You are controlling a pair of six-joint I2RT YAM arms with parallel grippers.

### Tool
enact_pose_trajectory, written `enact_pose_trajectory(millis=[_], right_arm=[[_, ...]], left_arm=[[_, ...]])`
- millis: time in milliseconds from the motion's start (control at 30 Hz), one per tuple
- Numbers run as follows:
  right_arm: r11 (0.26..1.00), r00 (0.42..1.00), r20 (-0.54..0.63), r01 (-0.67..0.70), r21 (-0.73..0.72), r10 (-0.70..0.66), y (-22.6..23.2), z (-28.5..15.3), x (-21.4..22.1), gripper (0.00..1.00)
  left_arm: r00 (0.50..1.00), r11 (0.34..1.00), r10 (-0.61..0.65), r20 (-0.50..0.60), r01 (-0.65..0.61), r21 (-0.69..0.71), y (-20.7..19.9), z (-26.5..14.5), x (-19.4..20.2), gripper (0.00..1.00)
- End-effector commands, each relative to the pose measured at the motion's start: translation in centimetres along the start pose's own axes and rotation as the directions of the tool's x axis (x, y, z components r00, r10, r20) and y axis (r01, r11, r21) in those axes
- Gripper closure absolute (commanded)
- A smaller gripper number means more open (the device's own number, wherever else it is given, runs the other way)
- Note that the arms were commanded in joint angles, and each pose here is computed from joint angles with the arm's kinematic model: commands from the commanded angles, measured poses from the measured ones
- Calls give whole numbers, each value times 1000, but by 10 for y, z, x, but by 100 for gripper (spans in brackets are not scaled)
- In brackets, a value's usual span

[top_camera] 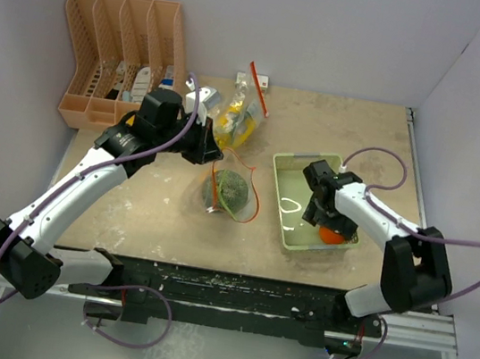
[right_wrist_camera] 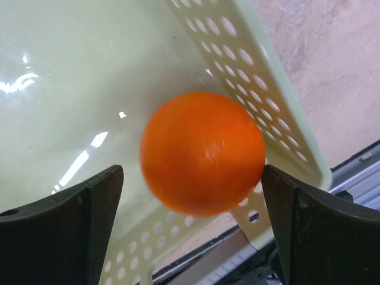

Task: Place the food in the zip-top bag and seal the zipper
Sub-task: Pick up the fake fruit from the bin, then place the fake fruit in the zipper food storage bag.

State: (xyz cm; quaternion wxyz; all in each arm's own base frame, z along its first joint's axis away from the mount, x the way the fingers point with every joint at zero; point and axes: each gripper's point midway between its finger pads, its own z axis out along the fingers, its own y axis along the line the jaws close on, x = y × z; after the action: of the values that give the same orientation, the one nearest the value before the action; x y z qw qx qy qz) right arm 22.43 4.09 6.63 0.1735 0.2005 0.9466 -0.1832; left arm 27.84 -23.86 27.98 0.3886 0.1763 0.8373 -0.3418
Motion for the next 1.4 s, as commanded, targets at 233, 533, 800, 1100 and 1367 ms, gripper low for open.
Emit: enact_pose_trajectory(millis=[233, 533, 800, 1100, 1367], right_arm=[[1000, 999, 52, -13, -25, 14, 26, 19, -21, 18], [986, 993, 116, -9, -167, 29, 39, -22, -52, 91], [824, 945, 292, 47, -564, 146, 54, -142, -105, 100], [357, 935, 316, 244, -902, 161, 130, -299, -73, 100], [194, 953, 297, 280, -940, 66, 172, -328, -21, 100]], left_arm=[[998, 999, 21, 61, -23, 26, -10, -10, -14, 100], [999, 1000, 17, 51, -18, 16, -7, -7, -12, 100], [999, 1000, 20, 37, -20, 8, -3, -1, -10, 100], [999, 1000, 21, 40, -21, 15, -5, 5, -20, 100], [999, 999, 21, 50, -23, 25, -10, 6, -32, 100]])
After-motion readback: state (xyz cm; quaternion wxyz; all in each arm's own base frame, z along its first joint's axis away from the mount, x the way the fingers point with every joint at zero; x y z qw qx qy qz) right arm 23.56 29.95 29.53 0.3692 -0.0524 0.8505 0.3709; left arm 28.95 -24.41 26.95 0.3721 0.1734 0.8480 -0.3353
